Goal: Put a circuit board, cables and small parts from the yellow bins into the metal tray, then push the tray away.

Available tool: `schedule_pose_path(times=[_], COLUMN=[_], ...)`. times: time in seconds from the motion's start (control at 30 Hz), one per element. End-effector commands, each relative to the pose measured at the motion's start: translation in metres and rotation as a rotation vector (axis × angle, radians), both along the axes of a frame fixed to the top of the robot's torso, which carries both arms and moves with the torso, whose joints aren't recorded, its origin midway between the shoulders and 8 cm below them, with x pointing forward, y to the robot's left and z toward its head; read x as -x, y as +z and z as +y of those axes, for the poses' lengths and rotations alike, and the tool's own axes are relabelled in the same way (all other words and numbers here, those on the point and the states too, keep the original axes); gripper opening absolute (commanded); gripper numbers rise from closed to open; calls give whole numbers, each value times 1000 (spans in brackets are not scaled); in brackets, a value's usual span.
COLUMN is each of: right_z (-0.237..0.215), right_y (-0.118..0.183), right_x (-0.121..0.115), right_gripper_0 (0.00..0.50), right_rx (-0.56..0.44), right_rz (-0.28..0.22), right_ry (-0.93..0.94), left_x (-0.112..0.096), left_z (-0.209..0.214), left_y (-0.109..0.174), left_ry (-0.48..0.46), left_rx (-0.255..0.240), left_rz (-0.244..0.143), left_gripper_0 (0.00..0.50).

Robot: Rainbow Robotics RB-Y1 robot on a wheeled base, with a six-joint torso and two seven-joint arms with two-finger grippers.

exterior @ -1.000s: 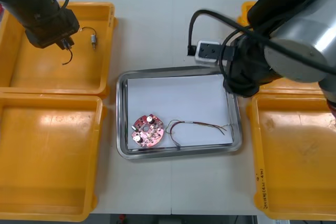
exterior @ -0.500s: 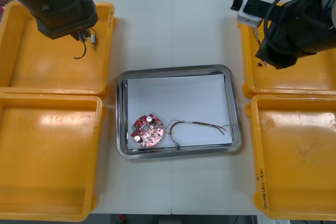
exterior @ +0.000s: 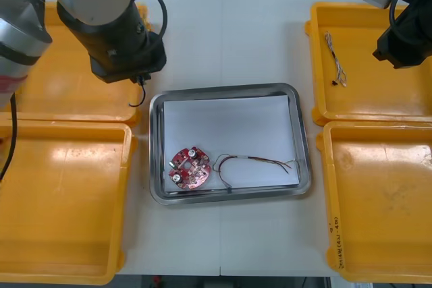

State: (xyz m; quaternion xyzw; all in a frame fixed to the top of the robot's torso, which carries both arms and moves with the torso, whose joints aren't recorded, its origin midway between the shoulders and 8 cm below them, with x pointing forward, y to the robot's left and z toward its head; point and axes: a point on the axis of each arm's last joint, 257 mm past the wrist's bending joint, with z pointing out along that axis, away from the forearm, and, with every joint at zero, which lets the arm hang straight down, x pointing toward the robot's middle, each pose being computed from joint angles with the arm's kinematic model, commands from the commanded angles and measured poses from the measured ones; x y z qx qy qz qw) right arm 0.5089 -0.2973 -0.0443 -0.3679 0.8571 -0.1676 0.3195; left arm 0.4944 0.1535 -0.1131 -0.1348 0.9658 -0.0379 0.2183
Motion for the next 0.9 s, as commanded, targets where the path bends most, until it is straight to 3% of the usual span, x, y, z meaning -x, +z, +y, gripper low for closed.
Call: schedule_pose_path(times=[0.03,0.57,0.9], right_z=[-37,-36,-24], right_y=[9,-4,-8], right_x=[-7,-49,-87], right_gripper_0=[500,500,500], right_rx=[-59,-201,-337], right_rz=[8,153,113], right_ry=[-135,-339,-416], left_x=[9,9,-3], left_z=[-29,-44,-51], left_y=[-22,-87,-116], left_ry=[-39,-66,-66], left_rx=[-8,-10,9], left_rz=[7,-9,-19], left_gripper_0=[3,4,3])
